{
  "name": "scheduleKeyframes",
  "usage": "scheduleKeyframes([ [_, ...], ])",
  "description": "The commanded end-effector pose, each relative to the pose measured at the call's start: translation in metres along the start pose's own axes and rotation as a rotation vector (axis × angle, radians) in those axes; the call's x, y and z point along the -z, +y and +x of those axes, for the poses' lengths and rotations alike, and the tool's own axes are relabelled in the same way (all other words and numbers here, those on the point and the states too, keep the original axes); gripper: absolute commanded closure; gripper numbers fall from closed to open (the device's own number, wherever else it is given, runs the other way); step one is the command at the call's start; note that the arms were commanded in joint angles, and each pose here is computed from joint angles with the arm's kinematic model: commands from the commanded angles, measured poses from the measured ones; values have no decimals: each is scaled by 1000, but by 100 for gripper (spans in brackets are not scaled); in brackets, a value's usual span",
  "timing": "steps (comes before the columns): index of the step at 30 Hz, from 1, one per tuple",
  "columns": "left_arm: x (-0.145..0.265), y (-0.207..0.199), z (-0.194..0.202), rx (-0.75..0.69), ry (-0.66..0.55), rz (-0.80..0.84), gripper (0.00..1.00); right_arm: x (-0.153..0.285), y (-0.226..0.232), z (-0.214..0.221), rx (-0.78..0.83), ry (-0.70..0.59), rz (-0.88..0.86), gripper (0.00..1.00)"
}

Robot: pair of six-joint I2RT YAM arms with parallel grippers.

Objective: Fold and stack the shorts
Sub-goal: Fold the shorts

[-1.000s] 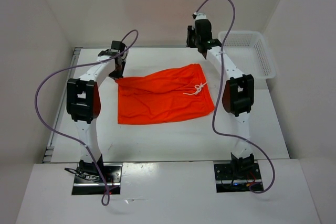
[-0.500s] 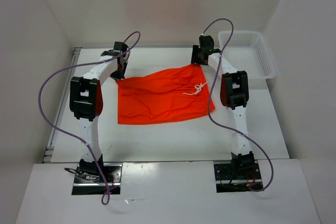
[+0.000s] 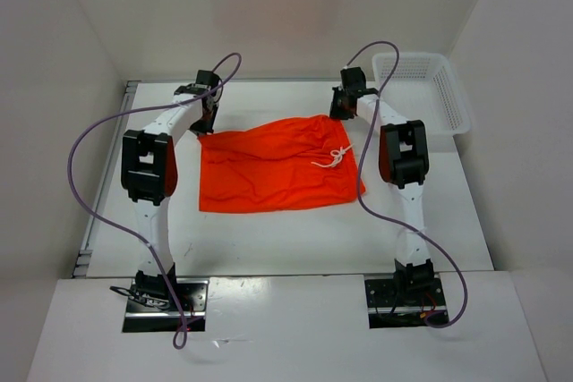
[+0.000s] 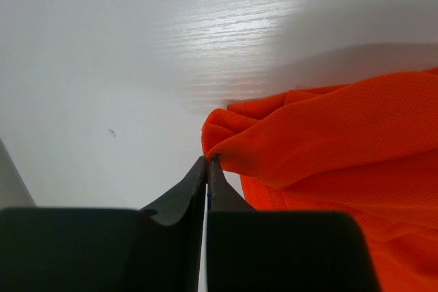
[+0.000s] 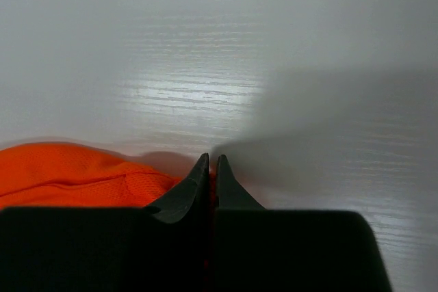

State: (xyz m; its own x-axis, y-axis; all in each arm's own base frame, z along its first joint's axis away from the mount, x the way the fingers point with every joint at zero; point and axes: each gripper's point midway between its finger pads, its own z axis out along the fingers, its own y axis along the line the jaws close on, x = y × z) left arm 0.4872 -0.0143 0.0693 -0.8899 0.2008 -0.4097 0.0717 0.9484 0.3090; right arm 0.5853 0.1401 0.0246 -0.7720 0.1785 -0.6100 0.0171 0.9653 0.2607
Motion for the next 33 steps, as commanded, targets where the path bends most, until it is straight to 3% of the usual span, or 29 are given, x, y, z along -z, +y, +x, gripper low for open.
scheduleKeyframes([
  [1,4,3,-13,3,-28,-17,100,20,12,2,2,34,-35,100],
  [6,21,9,-20,15,-64,-20,100,56,35,-52,91,-98,-109,100],
  [10,41,16,-25,28,-102,-22,100,109,54,-93,178,-220,-156,100],
  [15,73,27,-29,48,-160,-27,100,162,61,-99,293,-290,-214,100],
  [19,95,32,-17,49,-168,-16,100,185,49,-69,390,-259,-256,100],
  [22,102,25,-2,32,-153,8,100,178,38,-29,440,-182,-270,100],
  [33,119,-38,117,-127,46,207,100,198,12,46,664,-144,-285,100],
])
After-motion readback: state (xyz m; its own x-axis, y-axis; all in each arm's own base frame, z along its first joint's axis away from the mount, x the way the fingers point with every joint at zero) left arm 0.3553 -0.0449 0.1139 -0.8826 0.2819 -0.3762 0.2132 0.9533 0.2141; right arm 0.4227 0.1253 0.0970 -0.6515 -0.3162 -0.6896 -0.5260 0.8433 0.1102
